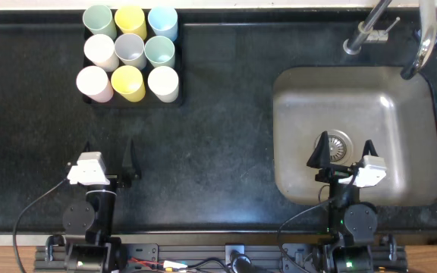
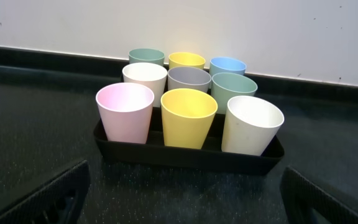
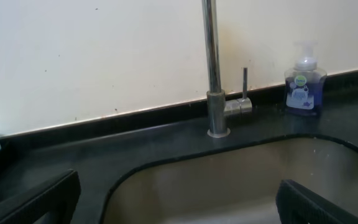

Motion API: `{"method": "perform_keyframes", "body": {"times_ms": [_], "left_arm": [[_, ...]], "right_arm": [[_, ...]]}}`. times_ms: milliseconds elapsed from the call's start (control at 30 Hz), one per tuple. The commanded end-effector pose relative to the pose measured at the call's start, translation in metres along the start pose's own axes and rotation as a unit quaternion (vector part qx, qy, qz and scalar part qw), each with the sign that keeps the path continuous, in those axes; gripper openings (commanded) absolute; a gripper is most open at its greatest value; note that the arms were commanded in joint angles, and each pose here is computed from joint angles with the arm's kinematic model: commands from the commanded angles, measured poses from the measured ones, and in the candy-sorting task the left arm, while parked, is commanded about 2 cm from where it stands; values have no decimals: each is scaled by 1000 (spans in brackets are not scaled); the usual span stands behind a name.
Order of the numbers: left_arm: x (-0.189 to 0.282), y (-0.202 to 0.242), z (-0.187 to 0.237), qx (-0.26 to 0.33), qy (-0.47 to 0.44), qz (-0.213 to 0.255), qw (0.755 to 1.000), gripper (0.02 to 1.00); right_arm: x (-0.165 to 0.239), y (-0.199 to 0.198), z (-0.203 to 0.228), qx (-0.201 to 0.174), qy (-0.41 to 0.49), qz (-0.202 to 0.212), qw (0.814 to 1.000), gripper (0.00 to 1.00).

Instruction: Store Cups

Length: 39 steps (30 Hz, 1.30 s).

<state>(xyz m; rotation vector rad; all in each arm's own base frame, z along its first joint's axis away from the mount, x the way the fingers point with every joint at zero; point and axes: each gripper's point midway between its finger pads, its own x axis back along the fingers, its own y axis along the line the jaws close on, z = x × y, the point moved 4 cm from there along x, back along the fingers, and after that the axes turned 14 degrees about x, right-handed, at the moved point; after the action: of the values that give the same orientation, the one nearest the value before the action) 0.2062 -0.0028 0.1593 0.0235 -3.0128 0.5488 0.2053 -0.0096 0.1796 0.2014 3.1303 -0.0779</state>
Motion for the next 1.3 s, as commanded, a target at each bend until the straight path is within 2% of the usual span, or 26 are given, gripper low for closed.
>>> {"method": "perform_keyframes", "body": {"times_ms": [33,267,367,400,500,633,800,1300], "left_arm": [[0,0,0,-9,-2,2,1000,998],[0,0,0,-9,-2,2,1000,998],[0,0,0,-9,-2,2,1000,998],[0,0,0,-9,-2,2,1000,998],[0,0,0,-9,-2,2,1000,998],[0,0,0,-9,-2,2,1000,998],[0,0,0,-9,-2,2,1000,998],[0,0,0,-9,-2,2,1000,998]], "right_arm": [[0,-2,2,-3,-3,6,1000,998],[0,-2,2,-3,-3,7,1000,998],[0,-9,2,9,-2,28,1000,996],[0,-8,2,6,-2,21,1000,996],[0,7,3,9,-2,-43,999,998],[2,24,5,62,-5,-114,991,998],[1,20,6,74,-4,-98,992,998],[2,21,6,74,-4,-101,992,996]]}}
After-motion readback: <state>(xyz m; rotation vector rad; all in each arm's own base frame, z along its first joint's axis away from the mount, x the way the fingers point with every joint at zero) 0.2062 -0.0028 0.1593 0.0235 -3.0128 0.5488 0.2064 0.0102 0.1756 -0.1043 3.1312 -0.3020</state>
